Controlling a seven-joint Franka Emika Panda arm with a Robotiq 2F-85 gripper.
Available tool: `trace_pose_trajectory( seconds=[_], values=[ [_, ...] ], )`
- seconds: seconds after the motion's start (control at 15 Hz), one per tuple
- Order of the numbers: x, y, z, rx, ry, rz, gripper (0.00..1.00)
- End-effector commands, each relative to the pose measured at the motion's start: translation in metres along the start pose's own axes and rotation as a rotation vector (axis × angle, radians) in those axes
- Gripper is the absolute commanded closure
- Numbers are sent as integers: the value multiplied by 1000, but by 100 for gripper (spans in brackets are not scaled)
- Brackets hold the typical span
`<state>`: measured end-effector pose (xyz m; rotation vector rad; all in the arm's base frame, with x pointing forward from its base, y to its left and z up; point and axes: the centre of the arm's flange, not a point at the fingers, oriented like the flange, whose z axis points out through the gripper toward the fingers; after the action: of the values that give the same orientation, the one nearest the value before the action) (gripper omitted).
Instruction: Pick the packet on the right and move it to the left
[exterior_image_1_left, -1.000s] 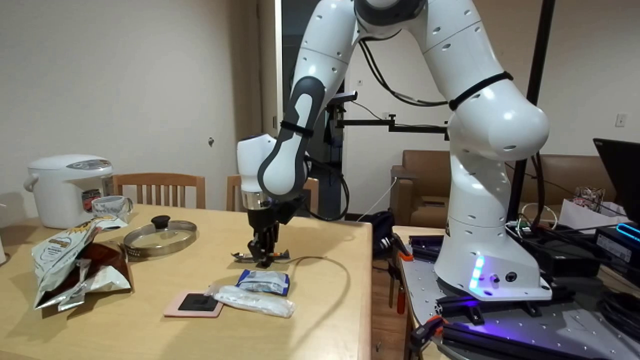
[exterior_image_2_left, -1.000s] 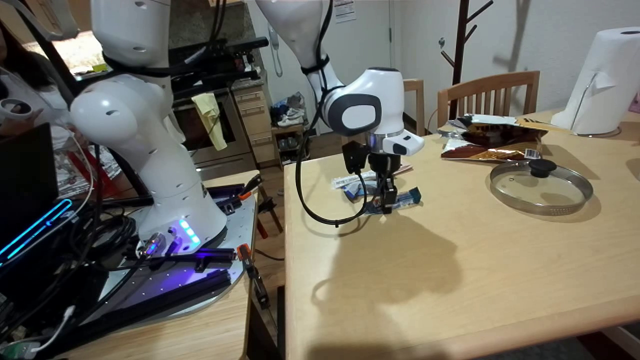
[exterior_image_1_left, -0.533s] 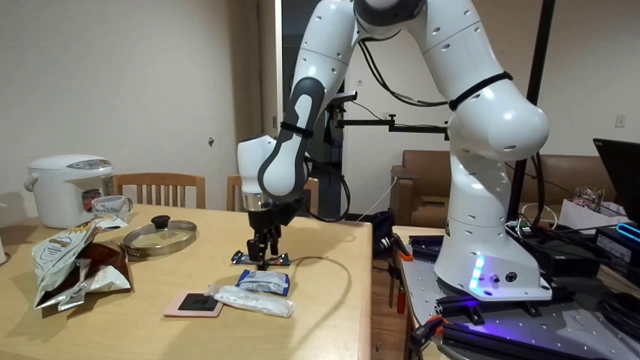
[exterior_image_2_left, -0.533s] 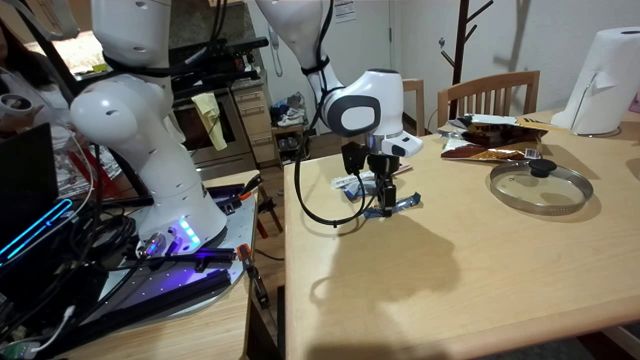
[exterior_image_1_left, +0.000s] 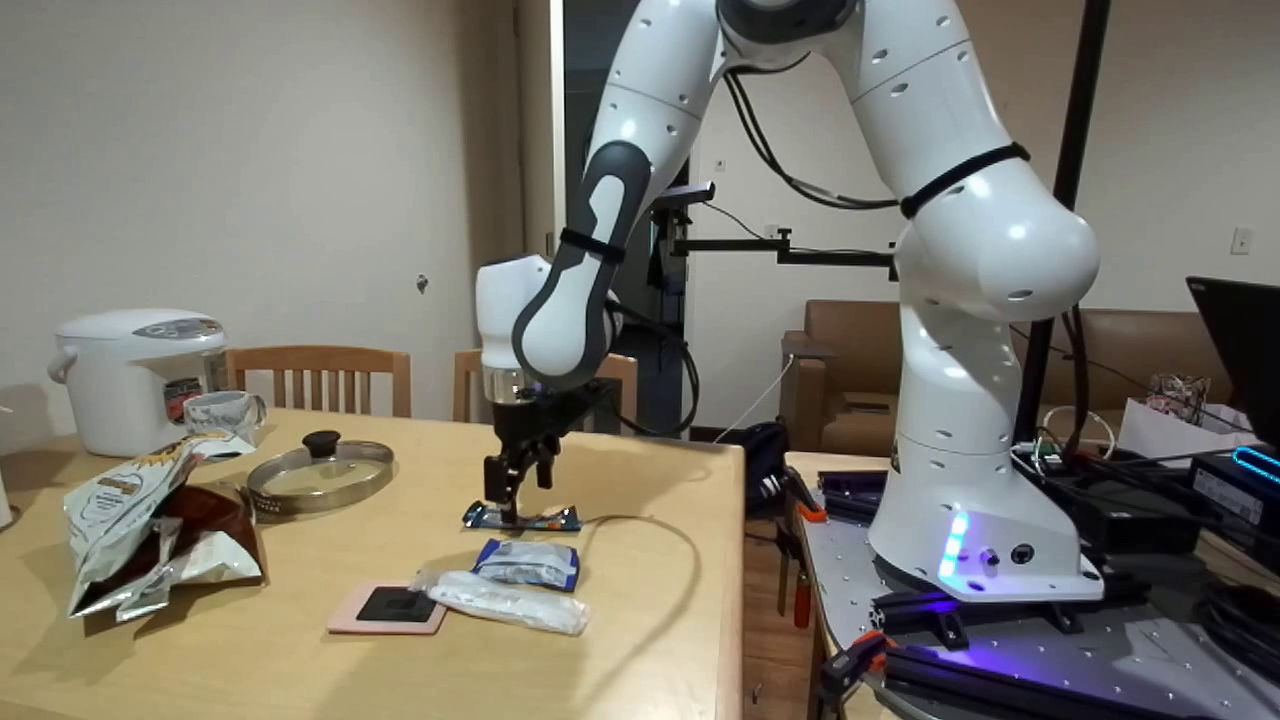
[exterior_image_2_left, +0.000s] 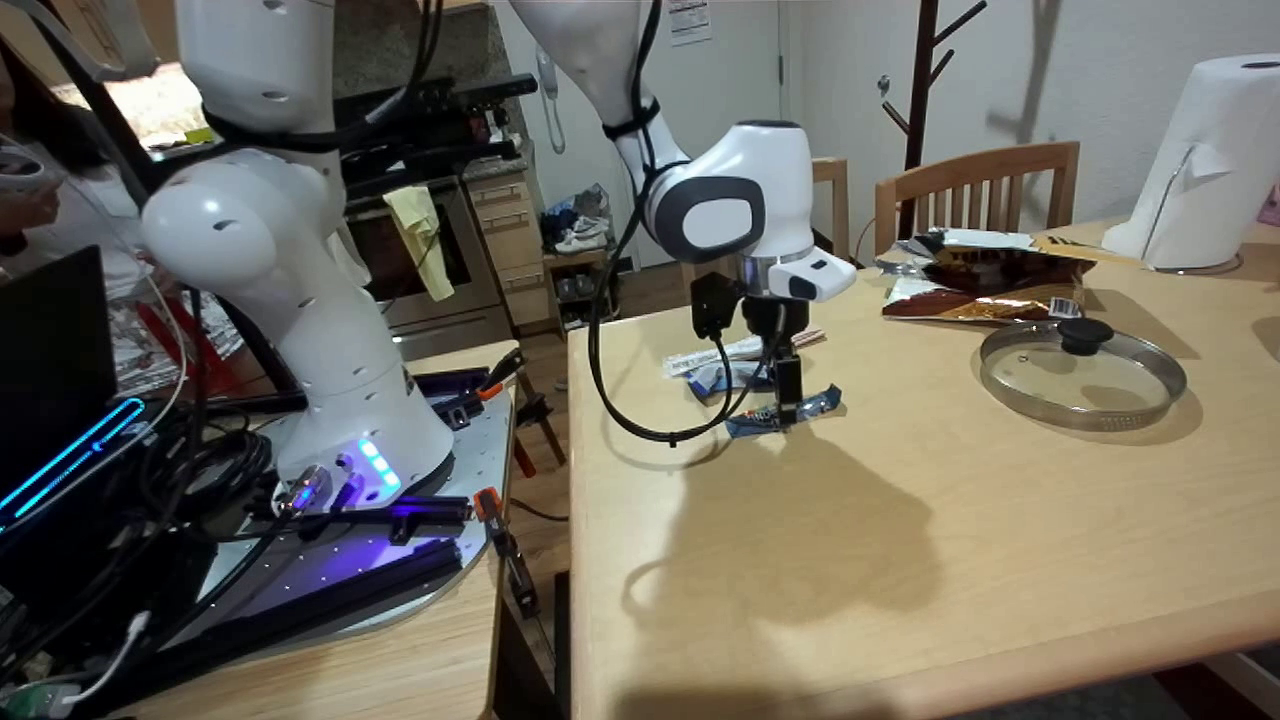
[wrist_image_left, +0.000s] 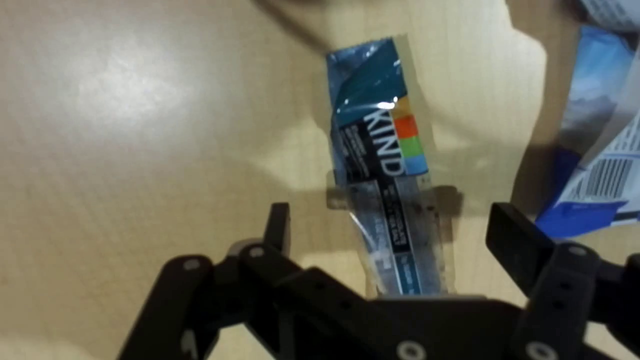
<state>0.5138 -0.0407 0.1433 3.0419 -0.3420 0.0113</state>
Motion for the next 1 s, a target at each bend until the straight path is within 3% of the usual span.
trace_pose_trajectory(
  seconds=[0.0, 0.27, 0.33, 0.93],
  values=[
    [-3, 8, -37, -2, 90, 78, 0],
    [7, 11, -61, 6, 133, 189, 0],
    [18, 13, -47, 2, 111, 126, 0],
    [18, 13, -54, 6, 122, 167, 0]
  ],
)
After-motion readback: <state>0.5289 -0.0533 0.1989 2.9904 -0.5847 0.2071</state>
